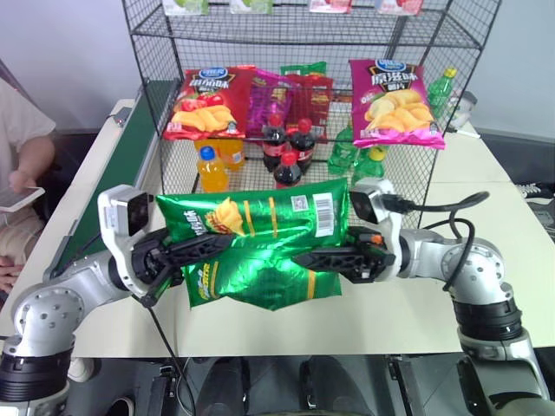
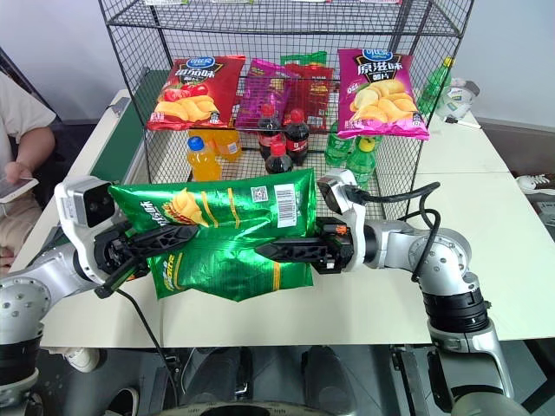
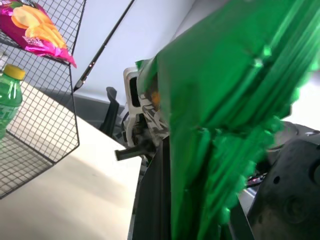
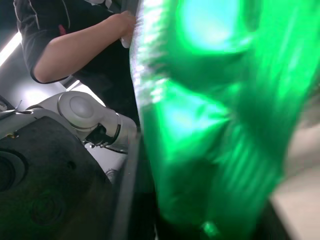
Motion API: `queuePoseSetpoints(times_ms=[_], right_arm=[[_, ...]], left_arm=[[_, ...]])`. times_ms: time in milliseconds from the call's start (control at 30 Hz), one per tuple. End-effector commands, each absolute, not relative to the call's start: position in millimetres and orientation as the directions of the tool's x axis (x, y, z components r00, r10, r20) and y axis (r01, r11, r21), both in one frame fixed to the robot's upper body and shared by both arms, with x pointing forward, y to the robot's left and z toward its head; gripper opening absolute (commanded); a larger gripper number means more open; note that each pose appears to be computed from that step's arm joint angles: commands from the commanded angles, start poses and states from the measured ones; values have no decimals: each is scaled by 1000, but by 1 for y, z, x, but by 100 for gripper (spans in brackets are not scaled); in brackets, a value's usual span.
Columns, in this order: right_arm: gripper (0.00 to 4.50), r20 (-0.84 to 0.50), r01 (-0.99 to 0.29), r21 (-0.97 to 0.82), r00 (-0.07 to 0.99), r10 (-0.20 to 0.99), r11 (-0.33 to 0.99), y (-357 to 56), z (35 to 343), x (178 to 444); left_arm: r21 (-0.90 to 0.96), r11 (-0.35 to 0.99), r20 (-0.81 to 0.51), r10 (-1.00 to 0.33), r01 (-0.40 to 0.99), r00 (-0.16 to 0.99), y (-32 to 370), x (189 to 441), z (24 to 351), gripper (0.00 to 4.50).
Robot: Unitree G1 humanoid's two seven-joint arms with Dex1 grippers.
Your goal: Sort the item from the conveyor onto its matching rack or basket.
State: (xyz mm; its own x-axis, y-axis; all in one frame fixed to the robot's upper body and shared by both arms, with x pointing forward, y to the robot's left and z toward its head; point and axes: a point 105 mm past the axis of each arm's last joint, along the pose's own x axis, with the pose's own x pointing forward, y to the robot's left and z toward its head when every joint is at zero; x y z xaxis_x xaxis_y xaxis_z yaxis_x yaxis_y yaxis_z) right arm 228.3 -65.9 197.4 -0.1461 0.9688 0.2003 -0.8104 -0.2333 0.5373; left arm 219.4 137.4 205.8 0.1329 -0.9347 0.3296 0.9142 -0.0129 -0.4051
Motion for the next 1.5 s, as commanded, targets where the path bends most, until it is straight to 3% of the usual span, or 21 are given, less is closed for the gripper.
queuePoseSetpoints(times_ms=[33, 133, 233, 367, 400, 467, 500, 567, 633, 667, 800, 867, 967, 1033, 1167, 1500], right_arm=[[2, 215, -835, 493, -156, 964, -246, -65, 206, 228], [0, 202, -852, 477, -132, 970, -215, -66, 204, 230], [0, 159, -900, 415, -73, 985, -134, -69, 203, 236], [0, 41, -989, 92, 124, 991, 120, -76, 204, 252], [0, 47, -984, -26, 174, 984, 175, -79, 210, 256], [0, 105, -959, -151, 224, 969, 238, -82, 226, 257], [0, 106, -909, -298, 272, 957, 291, -84, 234, 260], [0, 62, -836, -480, 269, 961, 265, -84, 240, 253], [0, 84, -711, -638, 318, 944, 296, -86, 256, 256], [0, 139, -587, -728, 380, 914, 354, -89, 272, 265], [0, 247, -322, -842, 483, 840, 433, -96, 298, 287], [0, 227, -170, -899, 605, 763, 403, -103, 296, 310], [0, 222, -10, -948, 697, 682, 318, -106, 290, 333], [0, 186, 28, -968, 754, 630, 251, -109, 279, 350], [0, 238, 178, -970, 836, 495, 166, -118, 278, 380], [0, 263, 197, -954, 911, 317, 226, -132, 269, 408]], left_arm=[[-402, 40, 290, -942, 915, 168, 141, 222, 205, 0], [-409, 74, 256, -947, 910, 192, 144, 222, 201, 83], [-379, 132, 251, -938, 916, 240, 152, 225, 201, 225], [-306, 285, 227, -905, 908, 361, 170, 230, 202, 416], [-288, 321, 224, -893, 902, 389, 174, 231, 202, 443], [-244, 393, 234, -864, 887, 447, 182, 234, 204, 443], [-199, 444, 241, -842, 874, 482, 187, 237, 205, 443], [-138, 491, 225, -830, 860, 510, 192, 239, 205, 443], [-60, 557, 246, -796, 829, 553, 194, 246, 208, 443], [-22, 580, 247, -786, 815, 566, 193, 251, 208, 443], [19, 604, 245, -776, 797, 582, 186, 261, 204, 443], [25, 596, 237, -784, 803, 574, 181, 265, 202, 443], [44, 596, 245, -784, 801, 570, 176, 268, 202, 443], [51, 597, 244, -784, 800, 570, 173, 270, 201, 443], [72, 607, 232, -782, 792, 578, 168, 269, 196, 443], [76, 637, 239, -758, 767, 606, 167, 270, 194, 443]])
